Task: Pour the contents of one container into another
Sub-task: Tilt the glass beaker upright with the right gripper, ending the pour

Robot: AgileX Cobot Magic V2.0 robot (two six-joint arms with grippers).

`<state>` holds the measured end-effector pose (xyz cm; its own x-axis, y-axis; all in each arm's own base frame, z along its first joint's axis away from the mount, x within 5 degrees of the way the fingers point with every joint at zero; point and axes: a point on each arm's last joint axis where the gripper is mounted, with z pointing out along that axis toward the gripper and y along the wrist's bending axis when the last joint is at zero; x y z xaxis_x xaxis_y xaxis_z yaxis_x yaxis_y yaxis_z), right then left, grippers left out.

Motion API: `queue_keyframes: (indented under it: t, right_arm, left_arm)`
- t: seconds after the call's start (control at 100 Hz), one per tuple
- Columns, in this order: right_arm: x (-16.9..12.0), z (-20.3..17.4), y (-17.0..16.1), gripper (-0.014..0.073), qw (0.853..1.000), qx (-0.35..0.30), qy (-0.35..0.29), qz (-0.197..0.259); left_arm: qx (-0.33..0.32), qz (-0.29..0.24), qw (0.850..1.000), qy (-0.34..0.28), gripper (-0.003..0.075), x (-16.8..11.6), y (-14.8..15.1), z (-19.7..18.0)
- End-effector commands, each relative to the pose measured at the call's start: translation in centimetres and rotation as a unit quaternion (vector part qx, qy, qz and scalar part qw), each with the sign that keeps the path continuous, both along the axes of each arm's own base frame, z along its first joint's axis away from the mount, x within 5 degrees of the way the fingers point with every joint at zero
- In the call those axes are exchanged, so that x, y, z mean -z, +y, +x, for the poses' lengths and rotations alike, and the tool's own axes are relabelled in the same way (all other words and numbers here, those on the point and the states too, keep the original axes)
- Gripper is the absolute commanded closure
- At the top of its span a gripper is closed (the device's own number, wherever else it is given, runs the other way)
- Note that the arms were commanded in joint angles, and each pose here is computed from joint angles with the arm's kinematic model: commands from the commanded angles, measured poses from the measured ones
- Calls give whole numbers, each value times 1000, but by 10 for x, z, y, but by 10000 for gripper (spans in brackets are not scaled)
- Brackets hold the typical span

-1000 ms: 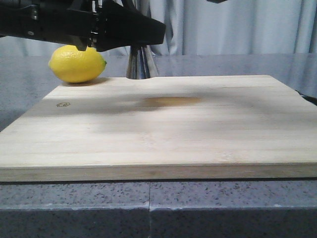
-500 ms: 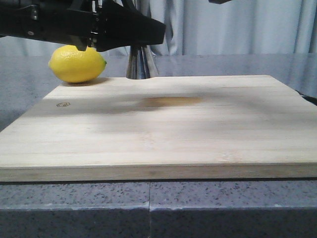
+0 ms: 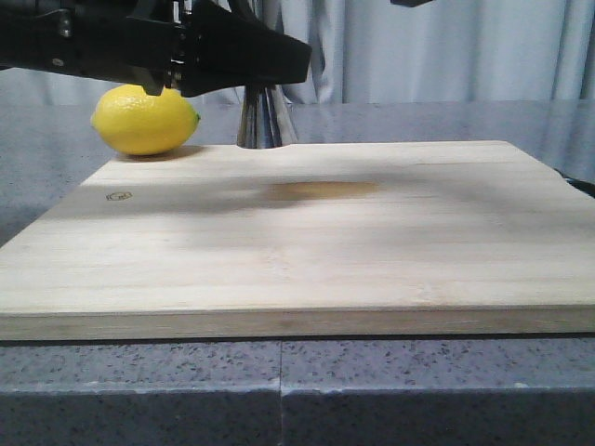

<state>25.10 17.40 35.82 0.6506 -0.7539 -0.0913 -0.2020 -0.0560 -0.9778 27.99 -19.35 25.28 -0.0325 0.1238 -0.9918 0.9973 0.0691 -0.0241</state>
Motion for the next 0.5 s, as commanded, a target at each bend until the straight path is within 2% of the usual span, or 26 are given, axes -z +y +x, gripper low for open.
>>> queue_keyframes:
  t: [0.0, 0.32, 0.49]
  right_arm:
    - [-22, -5, -1, 340, 999, -3, -9, 47]
    - [-26, -7, 1, 340, 991, -5, 38, 129]
    - [-29, -5, 0, 340, 975, 11, 83, 205]
  left_arm:
    - [16, -62, 998, -20, 661, -32, -3, -7]
    - [16, -62, 998, -18, 661, -32, -3, -7]
    - [16, -62, 998, -18, 661, -32, -3, -7]
